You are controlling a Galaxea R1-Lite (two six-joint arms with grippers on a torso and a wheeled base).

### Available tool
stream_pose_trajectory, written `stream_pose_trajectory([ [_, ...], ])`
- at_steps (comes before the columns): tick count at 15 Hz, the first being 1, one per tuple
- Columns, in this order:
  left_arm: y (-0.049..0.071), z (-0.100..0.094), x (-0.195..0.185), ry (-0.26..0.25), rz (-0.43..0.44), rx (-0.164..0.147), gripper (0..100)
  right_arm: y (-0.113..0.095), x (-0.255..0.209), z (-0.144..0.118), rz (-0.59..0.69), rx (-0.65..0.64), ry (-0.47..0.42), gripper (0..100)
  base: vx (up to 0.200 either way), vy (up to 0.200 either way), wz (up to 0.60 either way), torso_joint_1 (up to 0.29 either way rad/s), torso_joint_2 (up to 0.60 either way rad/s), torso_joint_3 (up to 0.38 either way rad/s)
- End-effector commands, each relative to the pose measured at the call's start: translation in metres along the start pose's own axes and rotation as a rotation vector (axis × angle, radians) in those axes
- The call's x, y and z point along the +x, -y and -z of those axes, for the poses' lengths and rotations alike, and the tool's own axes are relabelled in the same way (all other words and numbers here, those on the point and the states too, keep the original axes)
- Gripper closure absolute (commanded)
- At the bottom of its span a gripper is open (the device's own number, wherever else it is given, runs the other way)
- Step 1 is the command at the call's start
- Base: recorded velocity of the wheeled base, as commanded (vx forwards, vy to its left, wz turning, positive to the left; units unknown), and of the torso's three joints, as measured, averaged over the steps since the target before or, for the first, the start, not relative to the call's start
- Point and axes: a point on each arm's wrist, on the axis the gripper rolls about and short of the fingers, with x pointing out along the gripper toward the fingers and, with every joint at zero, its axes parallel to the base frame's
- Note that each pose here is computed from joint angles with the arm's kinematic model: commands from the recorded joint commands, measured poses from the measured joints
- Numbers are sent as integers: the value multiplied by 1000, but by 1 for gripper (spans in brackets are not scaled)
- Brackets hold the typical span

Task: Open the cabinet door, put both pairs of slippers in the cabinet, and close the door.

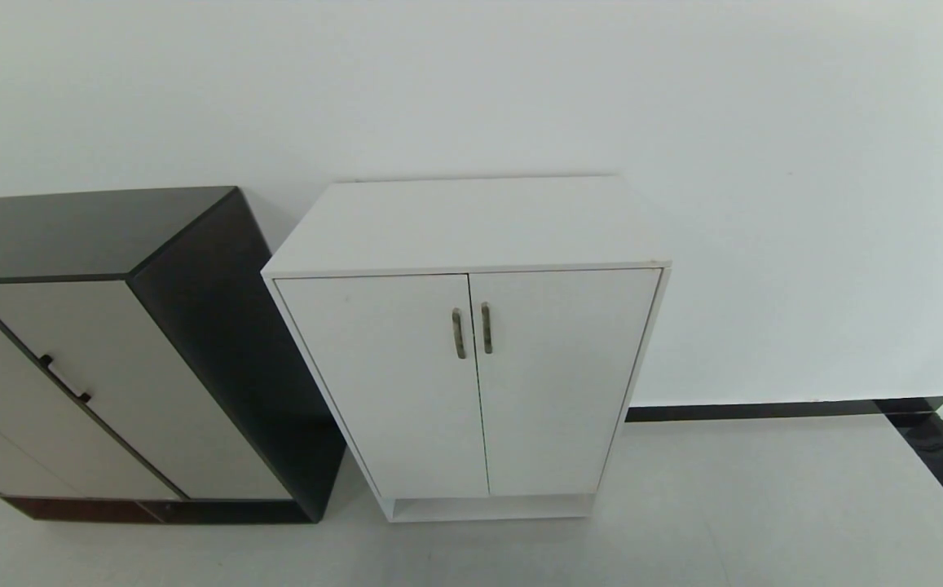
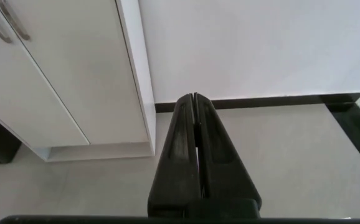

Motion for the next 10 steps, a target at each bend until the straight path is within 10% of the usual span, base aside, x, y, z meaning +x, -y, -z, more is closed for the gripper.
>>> stream_pose_trajectory([
  [1,0,0,0,0,1,1,100,0,-1,0,2,1,6,100,0,0,0,0,0,0],
  [10,0,0,0,0,1,2,100,0,0,1,0,4,6,100,0,0,0,0,0,0],
])
